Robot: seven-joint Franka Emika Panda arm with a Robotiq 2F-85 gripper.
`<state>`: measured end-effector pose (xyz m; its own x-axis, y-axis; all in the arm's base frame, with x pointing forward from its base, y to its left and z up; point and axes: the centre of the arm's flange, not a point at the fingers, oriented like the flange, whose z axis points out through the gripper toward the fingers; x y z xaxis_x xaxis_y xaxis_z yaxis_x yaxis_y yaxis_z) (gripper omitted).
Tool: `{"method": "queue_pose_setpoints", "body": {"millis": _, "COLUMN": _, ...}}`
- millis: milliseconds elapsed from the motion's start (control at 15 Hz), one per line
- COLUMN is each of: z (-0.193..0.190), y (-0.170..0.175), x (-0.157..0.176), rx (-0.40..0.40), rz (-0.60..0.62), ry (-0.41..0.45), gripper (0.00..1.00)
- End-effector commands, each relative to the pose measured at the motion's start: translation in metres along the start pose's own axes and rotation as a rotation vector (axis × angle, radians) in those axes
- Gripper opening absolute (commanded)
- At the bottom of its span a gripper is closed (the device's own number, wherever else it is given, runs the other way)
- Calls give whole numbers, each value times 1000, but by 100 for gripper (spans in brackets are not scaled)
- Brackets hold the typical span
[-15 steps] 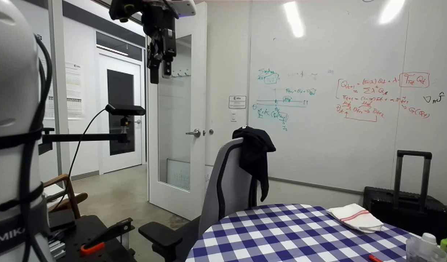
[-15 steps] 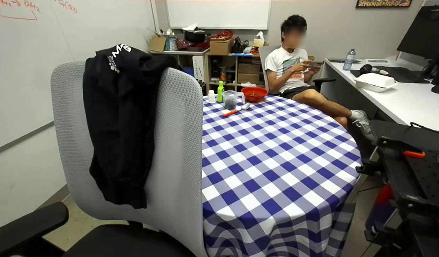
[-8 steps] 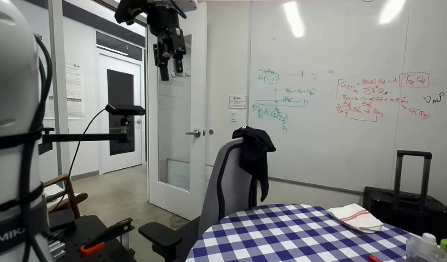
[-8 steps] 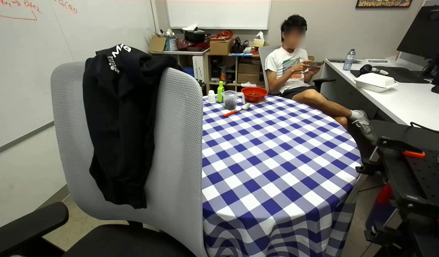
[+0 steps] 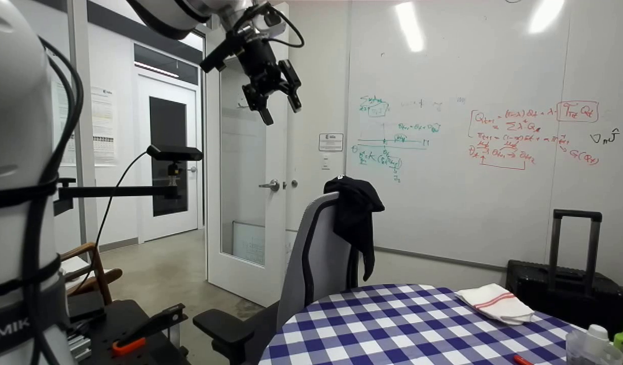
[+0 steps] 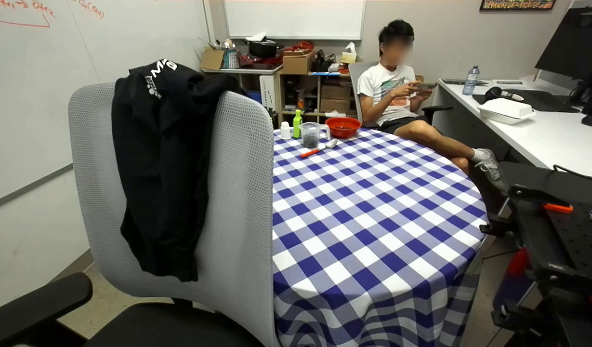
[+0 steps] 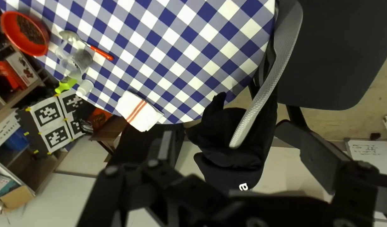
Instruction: Put the black shirt on the table
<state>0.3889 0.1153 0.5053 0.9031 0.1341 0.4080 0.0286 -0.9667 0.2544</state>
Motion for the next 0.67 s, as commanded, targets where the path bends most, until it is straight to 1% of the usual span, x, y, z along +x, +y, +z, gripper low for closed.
{"method": "queue_pose_setpoints", "body": {"millis": 0, "z": 24, "y": -21, "x": 66, "rx": -7, "rz": -127, "ry": 37, "gripper": 100}}
{"method": "queue_pose_setpoints", "body": {"millis": 133, "z": 28, "y": -29, "x": 94, "rx": -3, "rz": -149, "ry": 74, "gripper": 100}}
{"method": "queue_pose_setpoints", "body": {"millis": 267, "z": 36, "y": -34, "x": 123, "rx": -6, "rz": -126, "ry": 106, "gripper": 100}}
{"method": "queue_pose_setpoints", "body": {"millis": 333, "z": 43, "y": -36, "x": 137, "rx": -14, "rz": -108, "ry": 115, "gripper": 100}}
{"method": "queue_pose_setpoints", "body": {"millis": 467, "z": 59, "y": -41, "x": 161, "rx": -55, "rz": -102, "ry": 142, "gripper": 100}}
{"method": "queue_pose_setpoints", "body": {"millis": 600, "z": 79, "y": -47, "x": 180, "rx": -73, "rz": -97, "ry": 149, "gripper": 100}}
